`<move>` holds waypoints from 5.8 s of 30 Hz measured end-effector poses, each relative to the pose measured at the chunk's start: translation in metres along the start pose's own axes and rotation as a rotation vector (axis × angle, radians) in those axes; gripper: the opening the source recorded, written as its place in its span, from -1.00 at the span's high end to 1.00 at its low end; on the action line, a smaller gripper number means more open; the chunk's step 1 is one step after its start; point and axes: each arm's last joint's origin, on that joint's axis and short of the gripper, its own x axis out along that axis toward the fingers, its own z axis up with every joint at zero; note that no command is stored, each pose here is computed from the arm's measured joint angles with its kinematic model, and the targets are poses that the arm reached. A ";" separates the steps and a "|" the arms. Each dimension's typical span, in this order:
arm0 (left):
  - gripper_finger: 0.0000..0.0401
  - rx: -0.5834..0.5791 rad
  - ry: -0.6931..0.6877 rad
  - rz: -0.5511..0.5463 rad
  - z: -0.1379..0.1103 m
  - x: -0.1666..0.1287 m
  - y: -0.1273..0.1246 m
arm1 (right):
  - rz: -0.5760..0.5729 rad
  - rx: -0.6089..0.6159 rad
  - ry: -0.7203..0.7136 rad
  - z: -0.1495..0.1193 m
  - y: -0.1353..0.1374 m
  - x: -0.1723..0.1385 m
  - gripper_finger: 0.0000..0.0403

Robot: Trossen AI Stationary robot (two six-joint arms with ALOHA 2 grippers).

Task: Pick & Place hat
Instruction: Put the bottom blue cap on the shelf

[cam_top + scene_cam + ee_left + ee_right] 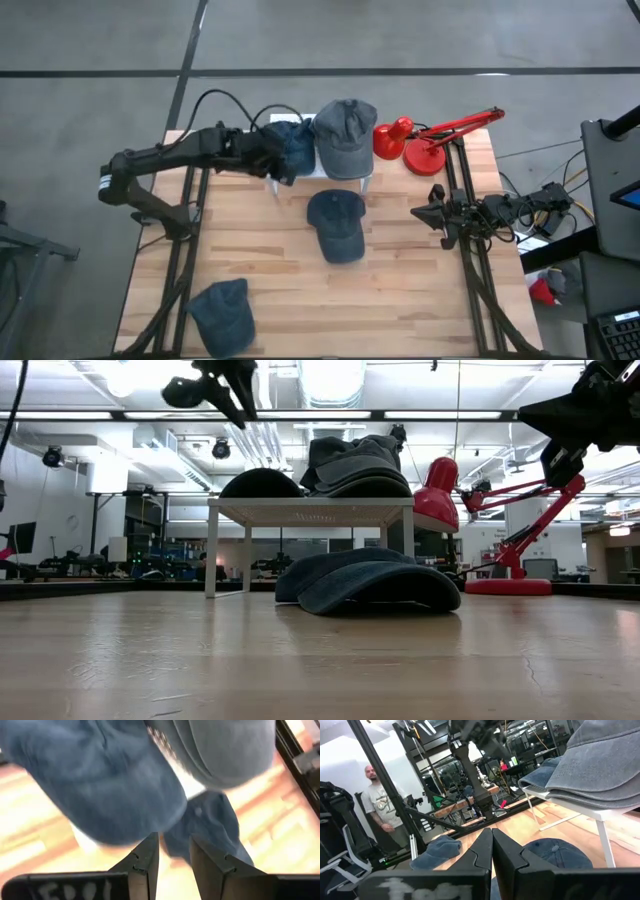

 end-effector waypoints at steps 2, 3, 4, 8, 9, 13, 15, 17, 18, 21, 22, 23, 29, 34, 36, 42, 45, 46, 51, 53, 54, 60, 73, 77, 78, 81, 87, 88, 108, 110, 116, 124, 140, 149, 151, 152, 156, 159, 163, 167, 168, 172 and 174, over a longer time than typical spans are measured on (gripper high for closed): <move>0.49 -0.008 0.027 -0.005 -0.010 -0.005 -0.004 | 0.000 0.000 0.000 0.000 0.000 0.000 0.96; 0.49 -0.012 0.039 -0.007 -0.014 -0.006 -0.006 | 0.000 0.000 0.000 0.000 0.000 0.000 0.96; 0.49 -0.018 0.050 -0.009 -0.019 -0.008 -0.009 | 0.000 0.000 0.000 0.000 0.000 0.000 0.96; 0.50 -0.036 0.076 -0.011 -0.033 -0.011 -0.018 | 0.000 -0.003 0.001 0.000 0.000 0.000 0.96; 0.50 -0.039 0.079 -0.011 -0.037 -0.011 -0.020 | 0.000 -0.003 0.001 0.000 0.000 0.000 0.96; 0.50 -0.045 0.083 -0.012 -0.051 -0.015 -0.028 | 0.000 -0.003 0.001 0.000 0.000 0.000 0.96; 0.49 -0.055 0.090 -0.013 -0.060 -0.016 -0.030 | 0.000 -0.003 0.001 0.000 0.000 0.000 0.96; 0.50 -0.059 0.109 -0.002 -0.070 -0.017 -0.032 | 0.000 -0.006 0.002 0.000 0.000 0.000 0.96; 0.49 -0.066 0.119 0.000 -0.076 -0.017 -0.033 | 0.000 -0.007 0.002 0.000 0.000 0.000 0.96; 0.50 -0.087 0.143 0.014 -0.093 -0.014 -0.034 | 0.005 -0.007 0.004 0.000 0.000 0.000 0.96; 0.49 -0.099 0.154 0.024 -0.099 -0.012 -0.034 | 0.013 -0.008 0.008 0.000 0.000 0.000 0.96; 0.50 -0.109 0.164 0.033 -0.106 -0.010 -0.034 | 0.025 -0.011 0.013 -0.001 0.001 0.000 0.96; 0.50 -0.190 0.234 0.083 -0.141 -0.004 -0.031 | 0.053 -0.032 0.023 -0.001 0.001 0.000 0.96; 0.50 -0.250 0.266 0.101 -0.166 -0.004 -0.029 | 0.053 -0.038 0.023 -0.001 0.002 0.000 0.96; 0.50 -0.283 0.279 0.103 -0.175 -0.006 -0.029 | 0.053 -0.038 0.023 -0.001 0.001 0.000 0.96; 0.50 -0.375 0.308 0.095 -0.198 -0.010 -0.029 | 0.050 -0.038 0.022 -0.001 0.001 0.000 0.96; 0.50 -0.409 0.335 0.073 -0.208 -0.011 -0.030 | 0.050 -0.038 0.022 -0.001 0.001 0.000 0.96; 0.50 -0.415 0.344 0.068 -0.211 -0.012 -0.030 | 0.050 -0.038 0.021 -0.001 0.001 0.000 0.96; 0.50 -0.448 0.391 0.046 -0.222 -0.019 -0.032 | 0.050 -0.038 0.022 -0.001 0.001 0.000 0.96; 0.50 -0.470 0.420 0.052 -0.228 -0.023 -0.032 | 0.049 -0.038 0.022 -0.001 0.001 0.000 0.96; 0.50 -0.480 0.441 0.058 -0.231 -0.025 -0.032 | 0.050 -0.038 0.022 -0.001 0.001 0.000 0.96; 0.50 -0.529 0.528 0.059 -0.246 -0.036 -0.033 | 0.049 -0.057 0.022 -0.001 0.001 0.000 0.96; 0.50 -0.526 0.714 0.224 -0.271 -0.035 -0.034 | 0.049 -0.057 0.022 -0.001 0.001 0.000 0.96; 0.50 -0.518 0.719 0.246 -0.276 -0.030 -0.036 | 0.049 -0.057 0.022 -0.001 0.001 0.000 0.96; 0.50 -0.517 0.718 0.251 -0.277 -0.029 -0.036 | 0.049 -0.057 0.022 -0.001 0.001 0.000 0.96; 0.50 -0.510 0.747 0.277 -0.279 -0.028 -0.037 | 0.049 -0.055 0.021 -0.001 0.001 0.000 0.96; 0.50 -0.478 0.797 0.396 -0.283 -0.026 -0.031 | 0.049 -0.053 0.021 -0.001 0.001 0.000 0.96; 0.50 -0.473 0.792 0.412 -0.283 -0.026 -0.029 | 0.049 -0.053 0.021 -0.001 0.001 0.000 0.96; 0.50 -0.403 0.718 0.302 -0.283 -0.024 -0.032 | 0.049 -0.053 0.020 -0.001 0.001 0.000 0.96; 0.50 -0.392 0.739 0.285 -0.284 -0.025 -0.034 | 0.049 -0.053 0.020 -0.001 0.001 0.000 0.96; 0.49 -0.397 0.764 0.284 -0.289 -0.029 -0.034 | 0.049 -0.053 0.021 -0.001 0.001 0.000 0.96; 0.49 -0.414 0.790 0.306 -0.297 -0.036 -0.031 | 0.049 -0.053 0.020 -0.001 0.001 0.000 0.96; -0.08 -0.380 0.832 0.426 -0.319 -0.015 -0.024 | 0.049 -0.056 0.020 -0.001 0.001 0.000 0.96; -0.26 -0.420 0.914 0.581 -0.331 -0.005 -0.016 | 0.049 -0.052 0.020 -0.001 0.001 0.000 0.96; -0.26 -0.423 0.907 0.590 -0.331 -0.003 -0.014 | 0.050 -0.052 0.020 -0.001 0.001 0.000 0.96; -0.26 -0.425 0.904 0.594 -0.332 -0.003 -0.013 | 0.049 -0.052 0.020 -0.001 0.001 0.000 0.96; -0.26 -0.434 0.903 0.598 -0.333 -0.001 -0.012 | 0.049 -0.051 0.019 -0.001 0.001 0.000 0.96; -0.27 -0.441 0.903 0.589 -0.333 -0.001 -0.013 | 0.050 -0.051 0.018 -0.001 0.001 0.000 0.96; -0.27 -0.447 0.877 0.562 -0.332 0.001 -0.014 | 0.050 -0.051 0.018 0.000 0.001 0.000 0.96; -0.27 -0.446 0.842 0.531 -0.331 0.003 -0.014 | 0.050 -0.051 0.018 -0.001 0.001 0.000 0.96; -0.27 -0.446 0.835 0.528 -0.331 0.004 -0.013 | 0.050 -0.051 0.018 -0.001 0.001 0.000 0.96; -0.27 -0.444 0.821 0.545 -0.333 0.011 -0.007 | 0.050 -0.051 0.018 0.000 0.001 0.000 0.96; -0.27 -0.446 0.822 0.544 -0.336 0.016 -0.004 | 0.050 -0.051 0.018 -0.001 0.001 0.000 0.96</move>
